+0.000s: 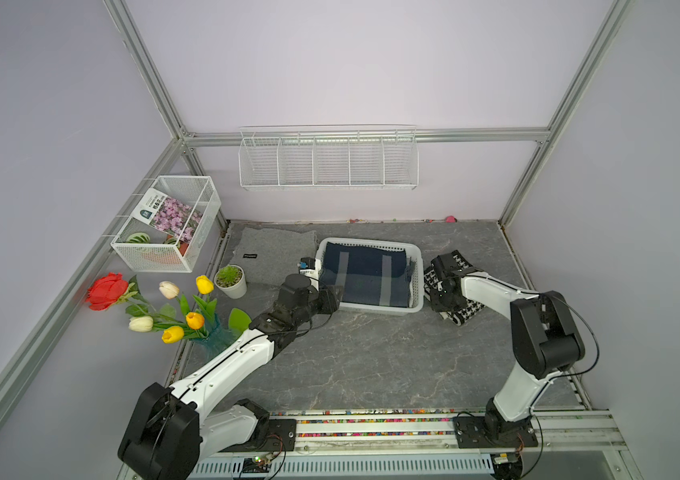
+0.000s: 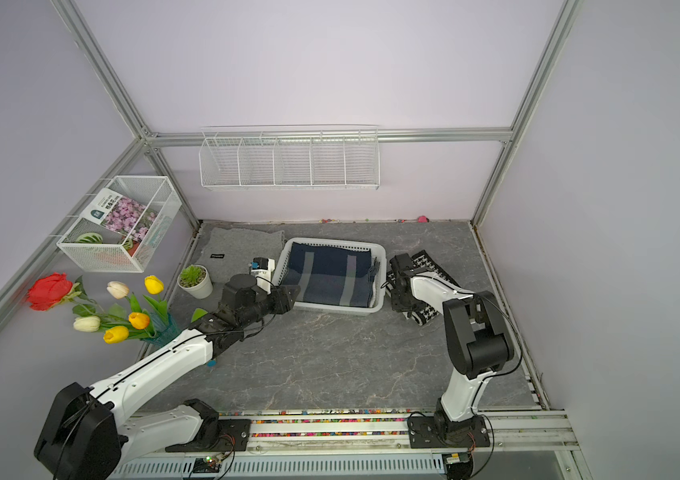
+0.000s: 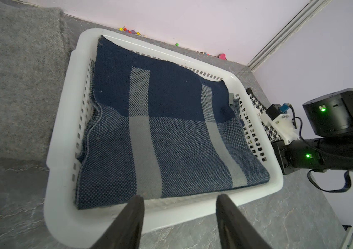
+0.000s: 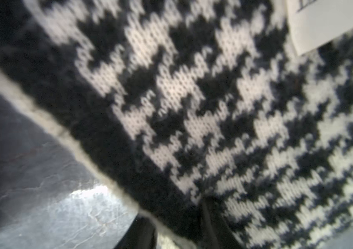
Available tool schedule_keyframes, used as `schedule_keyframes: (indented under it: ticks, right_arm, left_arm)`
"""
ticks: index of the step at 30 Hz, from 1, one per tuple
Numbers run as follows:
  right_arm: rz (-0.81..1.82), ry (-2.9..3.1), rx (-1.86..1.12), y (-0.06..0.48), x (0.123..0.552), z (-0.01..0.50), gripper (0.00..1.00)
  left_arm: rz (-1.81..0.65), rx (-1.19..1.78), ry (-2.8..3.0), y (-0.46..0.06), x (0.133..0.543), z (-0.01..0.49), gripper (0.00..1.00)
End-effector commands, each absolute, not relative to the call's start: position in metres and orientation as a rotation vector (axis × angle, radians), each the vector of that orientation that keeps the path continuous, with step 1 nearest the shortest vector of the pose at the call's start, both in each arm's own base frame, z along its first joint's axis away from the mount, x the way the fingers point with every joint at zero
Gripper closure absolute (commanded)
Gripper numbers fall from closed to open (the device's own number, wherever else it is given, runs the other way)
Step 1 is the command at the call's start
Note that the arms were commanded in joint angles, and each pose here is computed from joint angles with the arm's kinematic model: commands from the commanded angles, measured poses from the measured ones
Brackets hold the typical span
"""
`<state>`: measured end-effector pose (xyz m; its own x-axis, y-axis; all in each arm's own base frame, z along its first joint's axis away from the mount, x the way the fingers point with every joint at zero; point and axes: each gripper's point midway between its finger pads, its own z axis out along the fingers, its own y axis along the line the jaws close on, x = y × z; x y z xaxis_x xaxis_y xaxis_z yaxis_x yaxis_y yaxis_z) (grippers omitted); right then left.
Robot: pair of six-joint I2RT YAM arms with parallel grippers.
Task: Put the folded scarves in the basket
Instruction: Adjust the scarf at the center of the board.
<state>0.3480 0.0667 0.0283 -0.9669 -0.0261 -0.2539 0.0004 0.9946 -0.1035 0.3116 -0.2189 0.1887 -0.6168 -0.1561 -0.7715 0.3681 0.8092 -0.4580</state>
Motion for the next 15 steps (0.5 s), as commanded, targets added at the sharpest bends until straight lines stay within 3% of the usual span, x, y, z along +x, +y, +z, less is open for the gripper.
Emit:
schedule_keyframes:
  ticks: [1,6,15]
  right_arm:
    - [-0.106,3.032,-0.02,0.068,0.302,0.014,0.73]
    - [-0.04,2.958,-0.059,0.088,0.285,0.043,0.75]
    - [-0.118,3.037,-0.226,0.11,0.244,0.021,0.69]
  left_arm:
    - [-0.78,0.166,2.096,-0.221,0.306,0.194,0.42]
    - [-0.806,0.165,2.096,-0.224,0.305,0.195,0.42]
    - [-0.809,0.173,2.093,-0.223,0.302,0.196,0.42]
